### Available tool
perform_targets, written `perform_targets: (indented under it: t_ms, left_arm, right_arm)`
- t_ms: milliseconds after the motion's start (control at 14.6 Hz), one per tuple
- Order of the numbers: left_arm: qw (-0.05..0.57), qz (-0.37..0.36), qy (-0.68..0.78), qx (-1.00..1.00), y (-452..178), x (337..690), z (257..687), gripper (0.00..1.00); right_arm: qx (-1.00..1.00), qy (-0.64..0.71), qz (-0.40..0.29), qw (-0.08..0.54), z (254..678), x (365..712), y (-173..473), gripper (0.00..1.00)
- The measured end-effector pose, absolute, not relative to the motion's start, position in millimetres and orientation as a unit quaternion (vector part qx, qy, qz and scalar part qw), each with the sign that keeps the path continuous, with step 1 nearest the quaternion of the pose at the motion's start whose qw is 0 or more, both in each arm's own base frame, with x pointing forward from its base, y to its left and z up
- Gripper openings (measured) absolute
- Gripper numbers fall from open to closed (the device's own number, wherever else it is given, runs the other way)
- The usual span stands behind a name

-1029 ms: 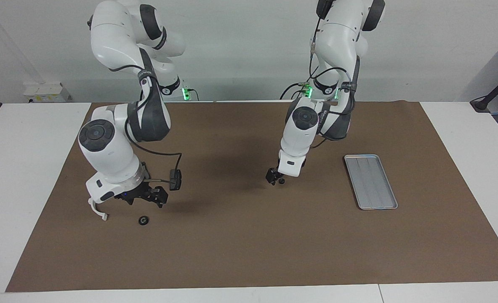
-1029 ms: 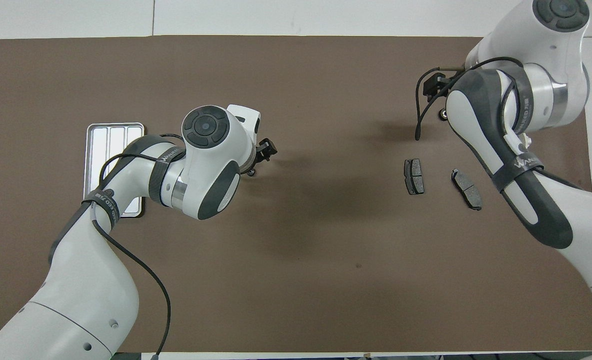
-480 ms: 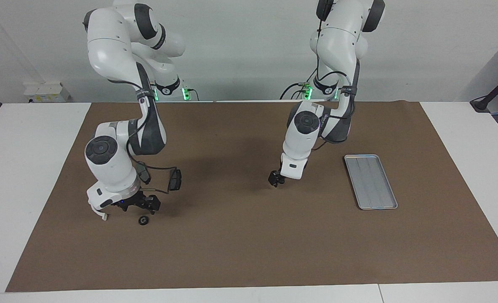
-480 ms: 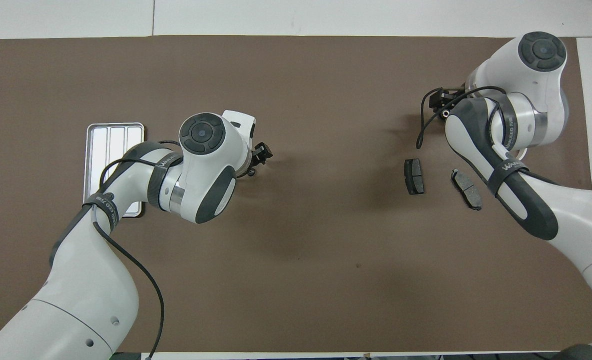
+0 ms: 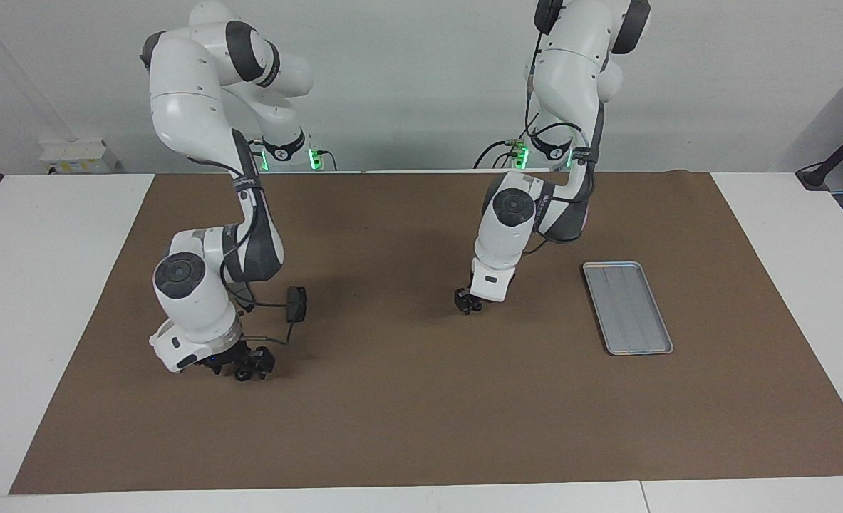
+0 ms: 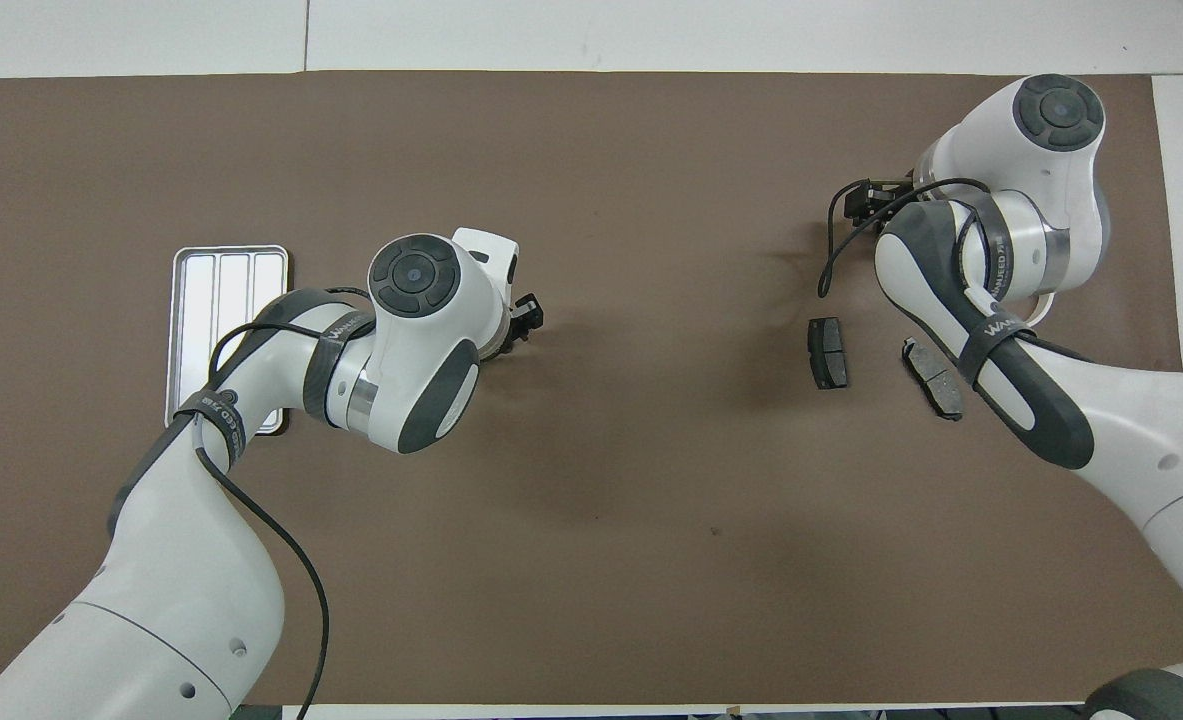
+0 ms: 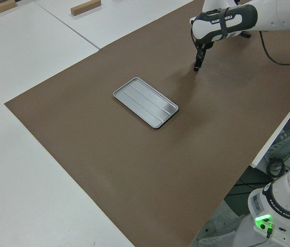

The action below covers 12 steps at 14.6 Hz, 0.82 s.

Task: Pick bearing gear from pile to tray
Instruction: 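Carry the black piece into the silver tray and open the left gripper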

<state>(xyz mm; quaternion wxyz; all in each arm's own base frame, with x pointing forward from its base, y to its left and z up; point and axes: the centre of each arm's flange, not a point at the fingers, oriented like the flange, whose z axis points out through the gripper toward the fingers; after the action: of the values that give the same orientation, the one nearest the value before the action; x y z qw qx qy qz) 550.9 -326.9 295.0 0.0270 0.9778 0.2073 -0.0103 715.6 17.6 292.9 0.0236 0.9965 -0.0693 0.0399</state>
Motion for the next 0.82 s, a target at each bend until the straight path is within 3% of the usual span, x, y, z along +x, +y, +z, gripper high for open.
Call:
perform_targets:
  t_ms: [206,412,549,686,755,823]
  left_arm:
    - [0.016,-0.020,0.208,0.978,-324.7,552.3,301.0,0.25]
    - [-0.004,-0.033,0.216,0.976,-312.1,569.4,335.3,0.24]
    - [-0.012,-0.037,0.203,0.978,-267.5,581.9,365.9,0.24]
    - [-0.018,-0.051,0.159,0.986,-190.5,583.4,393.9,0.24]
    - [-0.017,-0.059,0.127,0.990,-144.7,578.4,400.9,0.24]
    - [-0.014,-0.067,0.094,0.993,-99.4,570.4,399.9,0.24]
  right_arm:
    - [0.996,-0.070,0.044,0.022,288.6,716.9,16.1,1.00]
    - [0.996,-0.070,0.043,0.021,283.4,717.2,16.2,1.00]
    - [0.996,-0.070,0.043,0.021,283.5,717.3,16.3,1.00]
    - [0.996,-0.071,0.043,0.021,283.4,717.3,16.2,0.81]
    - [0.996,-0.071,0.043,0.021,283.3,717.3,16.3,0.81]
    - [0.996,-0.072,0.043,0.021,283.2,717.3,16.0,0.71]
